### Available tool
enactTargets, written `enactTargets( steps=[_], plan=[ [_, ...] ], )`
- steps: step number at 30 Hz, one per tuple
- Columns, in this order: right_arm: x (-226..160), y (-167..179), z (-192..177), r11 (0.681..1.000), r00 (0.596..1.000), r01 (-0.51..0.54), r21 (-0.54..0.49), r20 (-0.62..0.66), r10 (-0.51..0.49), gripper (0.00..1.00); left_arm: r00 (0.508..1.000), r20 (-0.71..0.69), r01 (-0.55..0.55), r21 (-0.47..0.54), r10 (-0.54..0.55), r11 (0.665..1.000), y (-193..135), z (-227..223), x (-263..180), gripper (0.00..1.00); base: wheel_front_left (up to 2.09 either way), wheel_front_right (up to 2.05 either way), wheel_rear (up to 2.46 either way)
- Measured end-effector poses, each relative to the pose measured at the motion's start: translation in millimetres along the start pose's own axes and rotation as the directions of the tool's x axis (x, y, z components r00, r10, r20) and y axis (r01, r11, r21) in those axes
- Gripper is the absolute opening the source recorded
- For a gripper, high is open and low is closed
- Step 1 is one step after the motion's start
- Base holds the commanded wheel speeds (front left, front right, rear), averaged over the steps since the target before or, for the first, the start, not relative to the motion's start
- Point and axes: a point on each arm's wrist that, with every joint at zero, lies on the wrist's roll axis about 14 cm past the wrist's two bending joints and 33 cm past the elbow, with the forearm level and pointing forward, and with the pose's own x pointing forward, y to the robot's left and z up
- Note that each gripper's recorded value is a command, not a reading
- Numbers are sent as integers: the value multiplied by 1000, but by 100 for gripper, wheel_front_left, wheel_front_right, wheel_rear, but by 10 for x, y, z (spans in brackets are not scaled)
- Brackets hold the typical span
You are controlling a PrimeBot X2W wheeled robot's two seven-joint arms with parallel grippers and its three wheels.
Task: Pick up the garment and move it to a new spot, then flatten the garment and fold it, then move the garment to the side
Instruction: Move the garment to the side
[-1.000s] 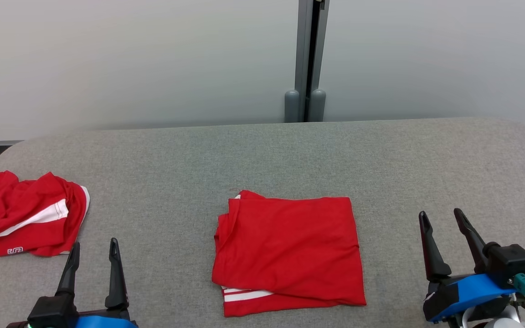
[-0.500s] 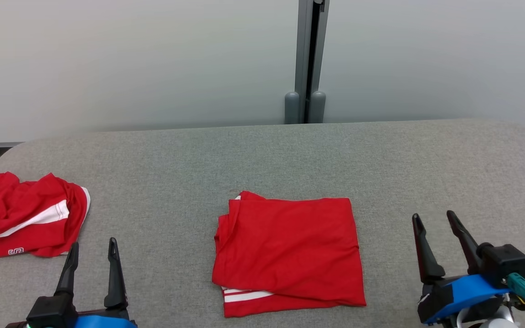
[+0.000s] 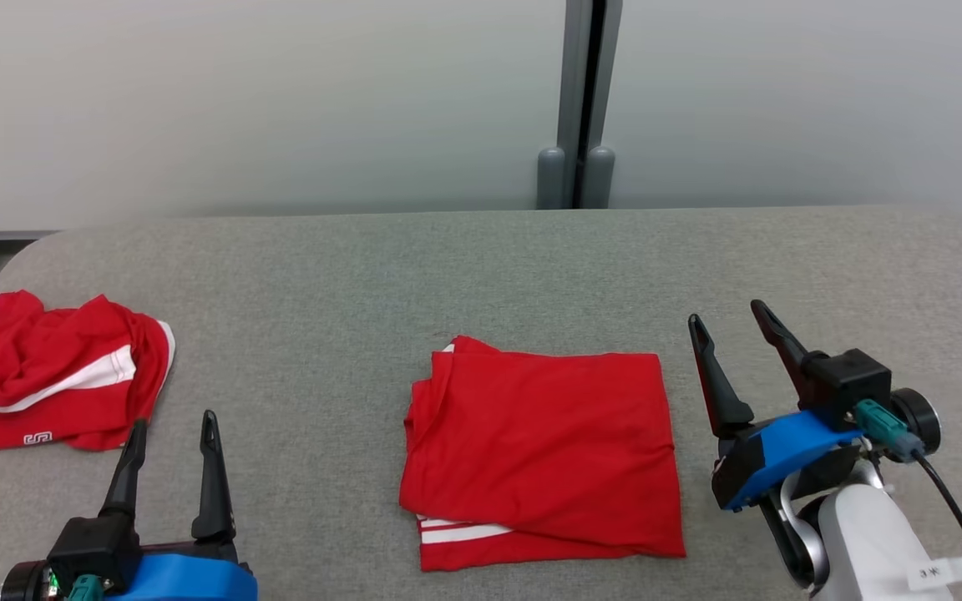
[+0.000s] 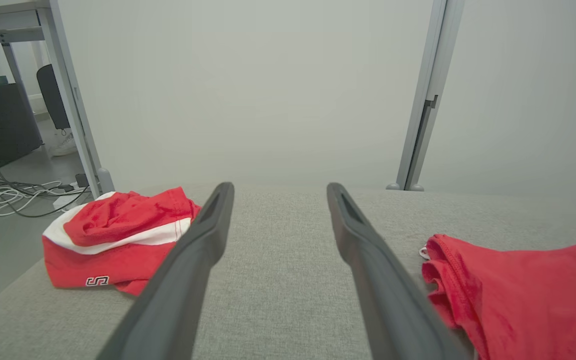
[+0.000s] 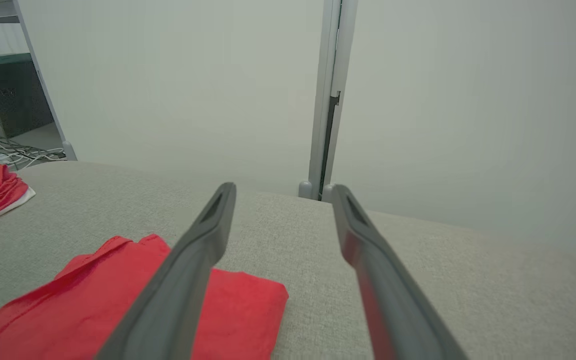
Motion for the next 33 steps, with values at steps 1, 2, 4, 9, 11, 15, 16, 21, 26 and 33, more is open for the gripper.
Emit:
enactTargets(
  steps=[1,2,4,9,11,15,16,21,26,33],
  plan=[
    [28,9,-62,1000,1000,-3,5,-19,3,100,1000,-1,-4,-1,4,1000,13,-2,3,100,0,0,0],
    [48,19,-148,1000,999,-7,5,-48,7,100,1000,-2,-8,-3,8,1000,23,-5,7,100,0,0,0],
    [78,37,-306,1000,996,-11,14,-92,12,100,1000,0,-17,-8,17,1000,43,-1,21,100,0,0,0],
    [69,92,-805,999,971,-20,35,-236,28,100,1000,-5,-28,-15,28,1000,60,-16,54,100,0,0,0],
    [58,134,-963,999,959,-29,43,-280,40,100,999,-7,-33,-23,33,999,72,-24,66,100,0,0,0],
    [6,213,-1270,997,929,-41,66,-366,62,100,999,-13,-42,-26,42,999,102,-40,90,100,0,0,0],
    [6,213,-1270,997,929,-41,66,-366,62,100,999,-13,-42,-26,42,999,102,-40,90,100,0,0,0],
    [-35,293,-1556,994,893,-44,99,-442,84,100,998,-29,-53,-29,52,998,138,-90,112,100,0,0,0],
    [-66,366,-1674,989,877,-35,145,-470,100,100,998,-29,-56,-30,55,998,149,-91,126,100,0,0,0],
    [-77,467,-1679,979,880,-36,201,-459,126,0,998,-36,-47,-43,46,998,106,-123,174,100,0,0,0]
  ],
)
